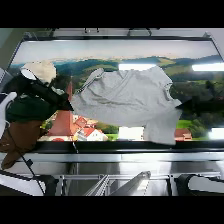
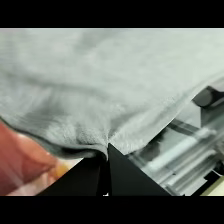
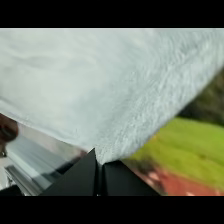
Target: Fold the shirts.
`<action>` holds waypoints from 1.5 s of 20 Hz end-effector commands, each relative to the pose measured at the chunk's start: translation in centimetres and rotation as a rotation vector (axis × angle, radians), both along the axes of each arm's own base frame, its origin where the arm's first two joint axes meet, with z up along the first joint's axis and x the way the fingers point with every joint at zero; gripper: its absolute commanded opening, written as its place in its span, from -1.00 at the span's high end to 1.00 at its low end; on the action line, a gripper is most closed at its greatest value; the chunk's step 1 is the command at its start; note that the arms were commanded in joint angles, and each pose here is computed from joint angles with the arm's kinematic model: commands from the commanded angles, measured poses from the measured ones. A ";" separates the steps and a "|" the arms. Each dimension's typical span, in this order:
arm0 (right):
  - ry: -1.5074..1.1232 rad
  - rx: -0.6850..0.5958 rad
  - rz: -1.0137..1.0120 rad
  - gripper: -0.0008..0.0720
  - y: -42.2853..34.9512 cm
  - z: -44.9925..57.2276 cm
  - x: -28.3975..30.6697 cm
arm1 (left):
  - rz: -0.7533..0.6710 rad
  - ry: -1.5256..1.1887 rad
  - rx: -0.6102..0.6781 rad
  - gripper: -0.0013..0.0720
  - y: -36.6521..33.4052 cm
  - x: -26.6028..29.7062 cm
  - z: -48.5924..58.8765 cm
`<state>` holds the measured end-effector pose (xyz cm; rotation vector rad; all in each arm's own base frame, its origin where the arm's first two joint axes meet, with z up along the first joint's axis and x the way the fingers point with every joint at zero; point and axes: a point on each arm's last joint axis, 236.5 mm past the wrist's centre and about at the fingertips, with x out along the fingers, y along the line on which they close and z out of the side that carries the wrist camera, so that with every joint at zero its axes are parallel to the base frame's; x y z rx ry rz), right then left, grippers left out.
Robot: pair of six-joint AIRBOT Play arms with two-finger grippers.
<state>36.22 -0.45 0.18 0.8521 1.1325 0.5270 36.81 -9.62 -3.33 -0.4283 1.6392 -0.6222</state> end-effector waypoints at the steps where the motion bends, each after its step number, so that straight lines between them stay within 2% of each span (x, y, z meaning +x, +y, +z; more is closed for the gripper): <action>1: -0.331 -0.022 -0.083 0.93 -1.8 14.0 0.9 | 0.011 -0.273 -0.177 0.91 -1.2 2.0 12.7; 4: -0.771 -0.021 -0.151 0.93 -0.2 29.5 -1.2 | -0.020 -0.696 -0.357 0.91 -2.3 0.9 27.7; 6: -1.050 -0.065 -0.216 0.93 1.6 38.6 -4.4 | -0.039 -0.977 -0.406 0.91 -2.2 -2.1 36.8; 7: -1.187 -0.127 -0.253 0.93 2.6 42.6 -6.4 | -0.045 -1.098 -0.401 0.91 -2.0 -4.0 40.4; 10: -1.458 -0.324 -0.332 0.93 5.4 50.4 -11.2 | -0.021 -1.375 -0.258 0.91 -0.6 -9.2 47.6; 14: -1.569 -0.472 -0.359 0.93 6.9 54.1 -13.5 | 0.099 -1.568 -0.005 0.91 2.0 -11.6 51.4; 15: -1.557 -0.504 -0.365 0.93 6.6 53.9 -13.3 | 0.118 -1.567 0.019 0.91 2.7 -11.4 51.3; 17: -1.491 -0.532 -0.347 0.93 5.8 52.3 -12.1 | 0.113 -1.500 -0.017 0.91 3.7 -10.2 49.9; 20: -1.346 -0.416 -0.247 0.93 5.0 47.7 -9.1 | -0.007 -1.288 -0.205 0.91 2.5 -7.3 45.0; 21: -1.268 -0.373 -0.221 0.93 4.6 44.9 -7.5 | -0.036 -1.191 -0.227 0.91 2.0 -5.8 42.2; 26: -0.759 -0.345 -0.181 0.93 2.2 23.1 0.8 | -0.196 -0.615 -0.113 0.91 -1.5 0.9 21.0; 30: -0.504 -0.347 -0.226 0.93 0.0 8.3 5.6 | -0.188 -0.370 0.012 0.91 -1.2 6.0 6.3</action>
